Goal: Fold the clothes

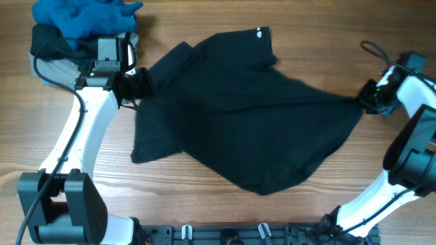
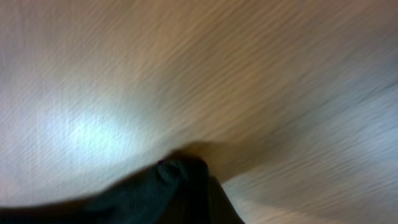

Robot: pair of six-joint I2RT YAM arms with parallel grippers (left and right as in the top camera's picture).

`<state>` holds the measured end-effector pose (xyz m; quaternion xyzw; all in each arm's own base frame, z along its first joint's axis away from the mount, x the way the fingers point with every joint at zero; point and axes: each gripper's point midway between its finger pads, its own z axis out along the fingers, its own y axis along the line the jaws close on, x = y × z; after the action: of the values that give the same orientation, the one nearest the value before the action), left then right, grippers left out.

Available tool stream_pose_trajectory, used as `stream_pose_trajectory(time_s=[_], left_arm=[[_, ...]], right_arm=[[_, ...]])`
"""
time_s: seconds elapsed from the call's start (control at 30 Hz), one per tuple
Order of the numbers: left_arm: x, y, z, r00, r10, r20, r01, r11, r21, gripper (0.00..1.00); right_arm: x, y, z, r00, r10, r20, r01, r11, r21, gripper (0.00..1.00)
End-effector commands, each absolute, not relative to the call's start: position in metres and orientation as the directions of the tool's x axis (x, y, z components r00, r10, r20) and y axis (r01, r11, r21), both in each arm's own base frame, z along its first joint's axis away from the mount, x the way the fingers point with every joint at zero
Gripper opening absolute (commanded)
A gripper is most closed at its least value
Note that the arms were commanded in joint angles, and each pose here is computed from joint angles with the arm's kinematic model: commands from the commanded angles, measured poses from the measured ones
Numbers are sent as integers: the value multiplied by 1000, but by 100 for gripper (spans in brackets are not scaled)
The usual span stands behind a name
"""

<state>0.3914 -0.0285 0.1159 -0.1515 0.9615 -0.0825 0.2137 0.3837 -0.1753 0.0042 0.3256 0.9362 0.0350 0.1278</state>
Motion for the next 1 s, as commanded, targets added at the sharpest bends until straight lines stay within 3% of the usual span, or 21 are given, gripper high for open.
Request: stream_pose_trajectory(time_s=[0.0, 0.03, 0.07, 0.1, 0.23, 0.33, 0.43, 0.53, 0.67, 0.73, 0.83, 0.9, 0.97], left_arm=[[388, -42, 122, -872, -305, -382, -214, 941, -262, 34], [389, -46, 123, -873, -296, -388, -201, 943, -266, 40], [390, -50, 124, -872, -288, -395, -190, 944, -269, 45], [392, -57, 125, -872, -272, -406, -169, 947, -272, 49], [391, -85, 128, -887, -132, -442, -22, 969, -245, 54], [390, -128, 133, -867, 46, -496, 193, 949, -250, 45], [410, -179, 118, -789, 196, -582, 388, 894, -224, 40], [418, -206, 81, -797, 218, -564, 438, 851, -289, 38], [411, -238, 18, -838, 239, -491, 481, 748, -457, 27], [407, -235, -4, -861, 244, -446, 456, 757, -468, 22], [407, -177, -45, -918, 220, -329, 303, 926, -227, 7], [402, -96, -61, -969, 57, -242, 43, 997, 62, 4], [390, -24, -61, -962, -198, -189, -227, 963, 147, 4]], right_arm=[[401, -265, 27, -590, 684, -429, 697, 700, 156, 4], [425, -291, 55, -512, 664, -545, 658, 711, 248, 4], [439, -300, 73, -476, 646, -597, 611, 731, 305, 23], [452, -305, 97, -443, 633, -635, 547, 752, 368, 69], [453, -275, 165, -449, 667, -595, 429, 745, 511, 75], [419, -214, 227, -485, 721, -495, 390, 684, 616, 79], [376, -141, 269, -601, 628, -495, 314, 755, 575, 79], [349, -95, 281, -665, 588, -461, 310, 779, 546, 79], [315, -56, 265, -764, 563, -315, 357, 775, 521, 79], [308, -57, 256, -775, 562, -287, 390, 784, 482, 79], [303, -64, 249, -776, 565, -282, 420, 796, 437, 79], [296, -69, 240, -778, 570, -266, 453, 801, 392, 79], [287, -70, 221, -787, 579, -214, 485, 794, 366, 80]])
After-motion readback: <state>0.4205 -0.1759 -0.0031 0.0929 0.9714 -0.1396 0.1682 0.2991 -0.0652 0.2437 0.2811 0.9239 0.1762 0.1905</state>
